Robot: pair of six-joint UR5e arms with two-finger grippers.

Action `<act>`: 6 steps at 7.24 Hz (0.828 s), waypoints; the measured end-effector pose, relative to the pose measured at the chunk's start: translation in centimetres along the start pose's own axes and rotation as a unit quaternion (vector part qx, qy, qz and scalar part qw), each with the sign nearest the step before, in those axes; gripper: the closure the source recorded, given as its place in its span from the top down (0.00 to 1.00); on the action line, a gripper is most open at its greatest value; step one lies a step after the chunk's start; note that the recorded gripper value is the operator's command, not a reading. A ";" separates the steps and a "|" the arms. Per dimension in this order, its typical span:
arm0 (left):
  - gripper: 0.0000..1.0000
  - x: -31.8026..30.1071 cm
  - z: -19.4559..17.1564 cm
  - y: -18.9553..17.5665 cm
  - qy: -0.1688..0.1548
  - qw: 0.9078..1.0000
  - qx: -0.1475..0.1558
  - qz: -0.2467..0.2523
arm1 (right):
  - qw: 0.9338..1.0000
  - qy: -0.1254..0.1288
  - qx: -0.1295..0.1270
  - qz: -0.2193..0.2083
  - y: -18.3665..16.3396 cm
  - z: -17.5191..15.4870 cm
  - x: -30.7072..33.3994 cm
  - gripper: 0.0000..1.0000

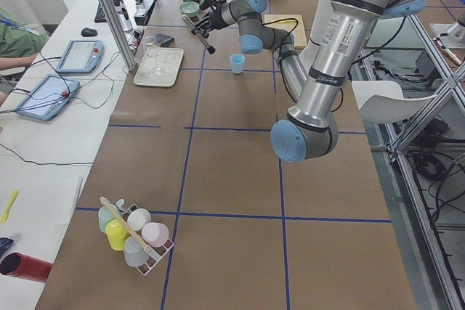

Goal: Squeeze lemon into cup
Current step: 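Lift the muddler and swing it up with the left gripper, then lower the muddler into the cup and stir with the left gripper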

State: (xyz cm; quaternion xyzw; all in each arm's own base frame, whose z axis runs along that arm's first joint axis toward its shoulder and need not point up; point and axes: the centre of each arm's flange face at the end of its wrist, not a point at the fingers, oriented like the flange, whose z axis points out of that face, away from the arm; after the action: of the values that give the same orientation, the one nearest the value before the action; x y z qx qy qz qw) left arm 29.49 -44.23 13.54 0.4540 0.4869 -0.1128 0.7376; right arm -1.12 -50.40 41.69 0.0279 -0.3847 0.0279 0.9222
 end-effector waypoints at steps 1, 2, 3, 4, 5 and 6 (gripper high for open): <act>0.00 2.1 -0.4 -0.4 0.022 0.999 0.014 0.018 | 1.000 0.005 -0.005 0.016 -0.1 0.5 1.9 1.00; 0.00 4.0 -0.6 -0.1 0.043 0.998 0.037 0.023 | 0.999 0.010 -0.011 0.039 0.1 1.4 4.8 1.00; 0.00 5.5 -0.4 1.4 0.057 0.996 0.068 0.016 | 0.999 0.010 -0.006 0.048 0.2 2.1 8.2 1.00; 0.00 7.0 0.2 4.2 0.054 0.994 0.090 0.013 | 0.999 0.008 0.003 0.046 0.7 2.5 11.7 1.00; 0.00 8.4 0.4 7.0 0.046 0.993 0.104 0.025 | 0.999 0.008 0.005 0.048 2.0 2.9 14.1 1.00; 0.00 9.4 0.4 9.4 0.044 0.992 0.115 0.041 | 0.999 0.007 0.004 0.054 3.7 3.1 15.4 1.00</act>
State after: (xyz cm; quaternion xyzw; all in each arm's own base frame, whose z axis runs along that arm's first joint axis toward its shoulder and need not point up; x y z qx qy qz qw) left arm 40.19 -36.66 11.10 0.5598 0.4837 -0.1171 0.6625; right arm 7.23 -46.46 54.91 0.0108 -0.3795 0.0794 0.9217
